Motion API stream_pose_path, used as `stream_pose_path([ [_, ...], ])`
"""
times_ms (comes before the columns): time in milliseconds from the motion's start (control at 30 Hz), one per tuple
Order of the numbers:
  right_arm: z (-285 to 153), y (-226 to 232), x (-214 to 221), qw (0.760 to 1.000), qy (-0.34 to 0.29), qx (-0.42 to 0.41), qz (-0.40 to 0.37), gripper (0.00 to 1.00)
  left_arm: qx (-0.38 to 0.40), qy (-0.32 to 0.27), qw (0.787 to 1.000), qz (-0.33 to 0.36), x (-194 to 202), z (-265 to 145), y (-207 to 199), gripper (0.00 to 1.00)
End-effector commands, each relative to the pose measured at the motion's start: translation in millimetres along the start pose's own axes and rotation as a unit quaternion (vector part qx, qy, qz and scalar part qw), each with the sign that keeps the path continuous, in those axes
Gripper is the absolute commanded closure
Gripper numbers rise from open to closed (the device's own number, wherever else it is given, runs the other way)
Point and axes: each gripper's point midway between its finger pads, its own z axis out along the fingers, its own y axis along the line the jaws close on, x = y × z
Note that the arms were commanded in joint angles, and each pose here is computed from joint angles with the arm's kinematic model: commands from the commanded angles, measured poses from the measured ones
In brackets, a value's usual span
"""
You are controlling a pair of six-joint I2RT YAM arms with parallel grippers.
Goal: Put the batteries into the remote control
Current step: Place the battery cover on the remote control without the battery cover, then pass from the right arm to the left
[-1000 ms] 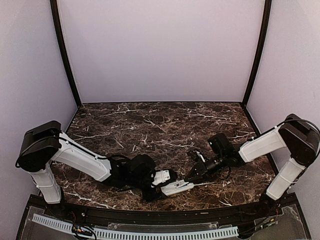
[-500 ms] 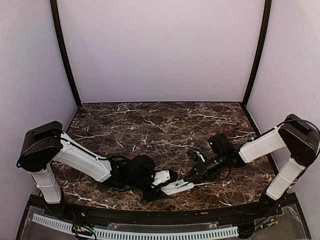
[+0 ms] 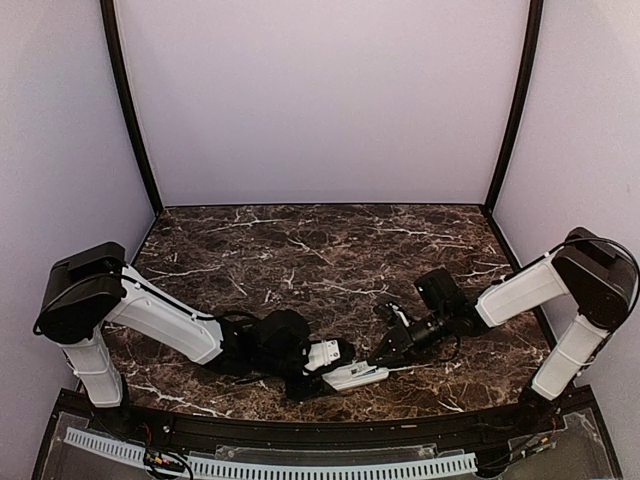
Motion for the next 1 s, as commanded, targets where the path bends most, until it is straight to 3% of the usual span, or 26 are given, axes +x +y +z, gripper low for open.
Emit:
stream_pose_path([
  [0, 9, -5, 5, 1.000, 0.013, 0.007, 0.004, 1.00, 0.011, 0.032, 0.999, -0.011, 23, 3, -4, 0.49],
  [367, 15, -4, 5, 0.999, -0.007, 0.019, 0.028, 1.00, 0.014, 0.030, 0.999, -0.014, 21, 3, -5, 0.51],
  [567, 15, -9, 5, 0.998, -0.016, 0.034, 0.045, 0.97, 0.027, 0.011, 0.999, -0.022, 6, 1, -8, 0.40],
  [967, 15, -20, 7, 0.997, -0.027, 0.051, 0.055, 0.96, 0.032, -0.044, 0.999, 0.001, -31, 0, -7, 0.34],
])
